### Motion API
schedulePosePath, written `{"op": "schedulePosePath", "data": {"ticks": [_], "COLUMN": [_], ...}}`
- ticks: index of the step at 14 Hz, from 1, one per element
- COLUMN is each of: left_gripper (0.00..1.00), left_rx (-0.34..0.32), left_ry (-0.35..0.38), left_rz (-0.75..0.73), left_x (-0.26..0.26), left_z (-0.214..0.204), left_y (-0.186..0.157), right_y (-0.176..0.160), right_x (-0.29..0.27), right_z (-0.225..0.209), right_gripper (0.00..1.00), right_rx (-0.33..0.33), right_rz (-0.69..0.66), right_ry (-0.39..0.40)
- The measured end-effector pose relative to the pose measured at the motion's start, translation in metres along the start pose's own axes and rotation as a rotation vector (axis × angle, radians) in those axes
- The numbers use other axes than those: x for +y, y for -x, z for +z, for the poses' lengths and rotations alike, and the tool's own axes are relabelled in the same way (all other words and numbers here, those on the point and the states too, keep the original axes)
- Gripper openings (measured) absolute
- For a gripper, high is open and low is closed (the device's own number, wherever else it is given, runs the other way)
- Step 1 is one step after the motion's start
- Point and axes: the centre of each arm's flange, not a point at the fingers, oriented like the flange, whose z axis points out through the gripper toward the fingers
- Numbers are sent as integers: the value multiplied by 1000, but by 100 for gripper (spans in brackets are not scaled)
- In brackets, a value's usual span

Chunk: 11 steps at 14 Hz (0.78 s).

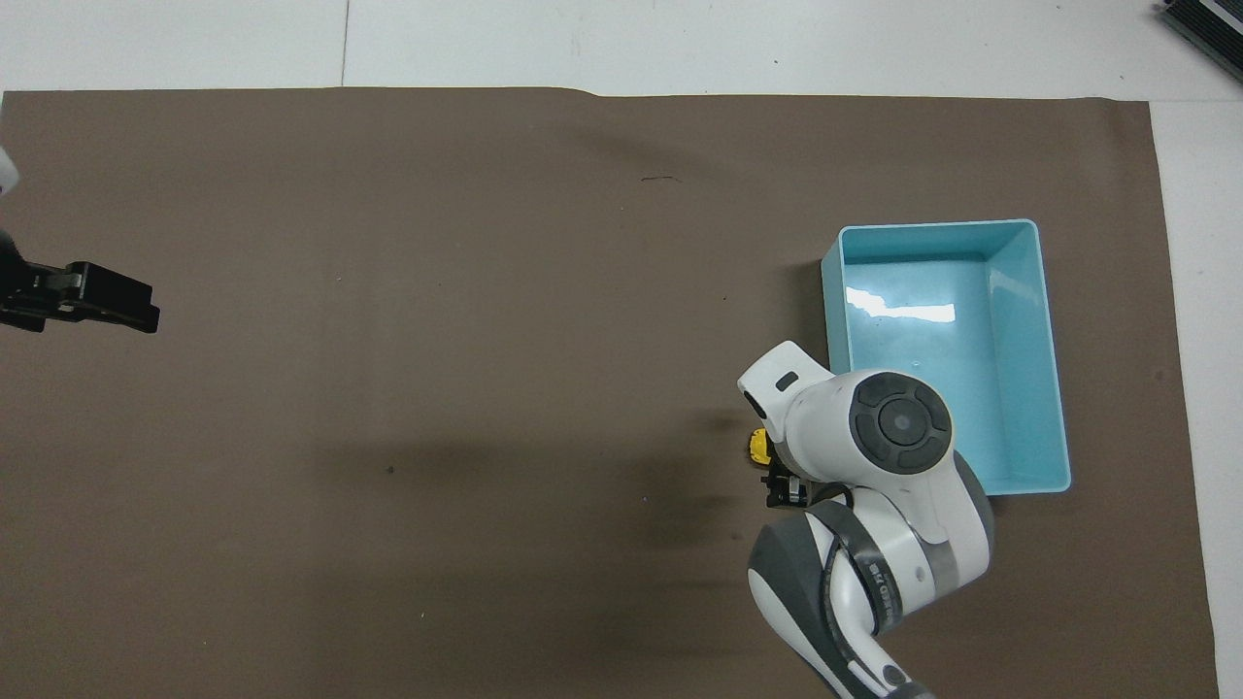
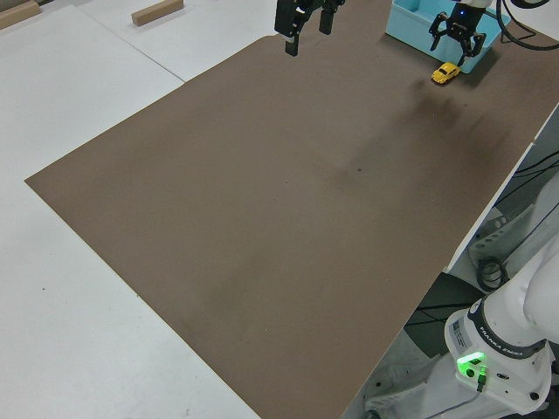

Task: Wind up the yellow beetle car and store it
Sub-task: 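Reach the right gripper down to the car beside the bin, then grasp the yellow car with the right gripper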

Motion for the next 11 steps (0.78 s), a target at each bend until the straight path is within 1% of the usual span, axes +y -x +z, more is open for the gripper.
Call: {"op": "schedulePosePath", "data": {"ticks": [3,6,9,10,11], "left_gripper": [100,100,100,100,100], "left_rx": [0,0,0,0,0], "left_ry": [0,0,0,0,0], "left_rz": [0,0,0,0,0], "left_x": [0,0,0,0,0], "left_z": [0,0,0,0,0], "left_y": [0,0,0,0,0], "right_y": [4,10,13,14,15], "right_x": [-4,-14,-18,-19,-20], "right_z": [11,36,45,47,48], "right_gripper": [100,100,100,93,93], "right_rx": [2,10,5,3,2], "right_rz": [11,22,24,25,26], "right_ry": [7,22,14,11,9]}}
